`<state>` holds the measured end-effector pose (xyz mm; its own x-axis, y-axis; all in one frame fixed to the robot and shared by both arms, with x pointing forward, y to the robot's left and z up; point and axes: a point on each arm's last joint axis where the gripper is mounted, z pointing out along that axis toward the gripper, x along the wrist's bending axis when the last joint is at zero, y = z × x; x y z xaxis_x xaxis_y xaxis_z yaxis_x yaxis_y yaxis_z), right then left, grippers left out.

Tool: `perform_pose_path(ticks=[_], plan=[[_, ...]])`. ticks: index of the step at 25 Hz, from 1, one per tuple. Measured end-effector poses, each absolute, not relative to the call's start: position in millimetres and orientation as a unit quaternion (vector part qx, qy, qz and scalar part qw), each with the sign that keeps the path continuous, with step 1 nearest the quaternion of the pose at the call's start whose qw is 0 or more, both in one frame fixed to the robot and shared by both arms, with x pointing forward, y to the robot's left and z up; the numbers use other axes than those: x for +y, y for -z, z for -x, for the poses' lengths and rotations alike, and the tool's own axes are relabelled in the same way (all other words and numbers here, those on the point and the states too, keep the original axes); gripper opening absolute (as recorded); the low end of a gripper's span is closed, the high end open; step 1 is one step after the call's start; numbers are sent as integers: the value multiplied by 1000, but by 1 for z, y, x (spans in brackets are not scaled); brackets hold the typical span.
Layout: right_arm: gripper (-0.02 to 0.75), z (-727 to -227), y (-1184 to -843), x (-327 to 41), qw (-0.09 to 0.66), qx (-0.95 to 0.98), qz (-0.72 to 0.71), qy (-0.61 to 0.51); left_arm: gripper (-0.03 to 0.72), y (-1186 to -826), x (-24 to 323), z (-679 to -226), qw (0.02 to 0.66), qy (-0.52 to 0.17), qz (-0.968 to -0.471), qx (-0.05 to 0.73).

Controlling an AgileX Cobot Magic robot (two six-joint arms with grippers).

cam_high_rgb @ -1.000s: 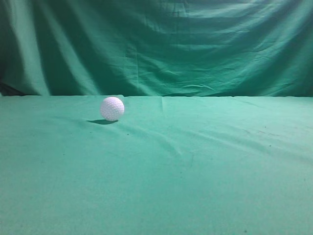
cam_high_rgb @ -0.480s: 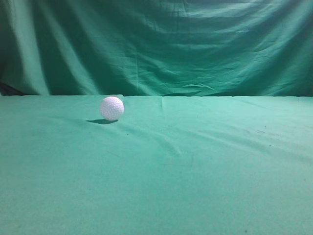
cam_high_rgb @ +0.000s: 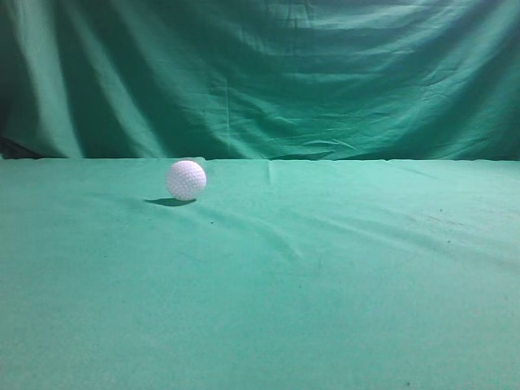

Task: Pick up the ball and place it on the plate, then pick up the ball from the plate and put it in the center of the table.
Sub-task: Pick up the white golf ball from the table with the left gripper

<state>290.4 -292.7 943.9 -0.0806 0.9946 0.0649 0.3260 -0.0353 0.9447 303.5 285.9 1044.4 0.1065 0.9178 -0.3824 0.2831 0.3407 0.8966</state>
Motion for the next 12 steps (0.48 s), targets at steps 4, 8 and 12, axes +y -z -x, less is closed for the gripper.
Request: perform_pose_path(ticks=[4, 8, 12], plan=[[46, -290, -944, -293, 375, 585, -565, -446, 0, -1043, 285, -310, 539, -279, -505, 614], [46, -290, -944, -293, 375, 585, -565, -446, 0, -1048, 283, -314, 537, -273, -515, 610], [46, -290, -944, -293, 375, 585, -565, -446, 0, -1060, 273, -323, 468, -270, -641, 545]])
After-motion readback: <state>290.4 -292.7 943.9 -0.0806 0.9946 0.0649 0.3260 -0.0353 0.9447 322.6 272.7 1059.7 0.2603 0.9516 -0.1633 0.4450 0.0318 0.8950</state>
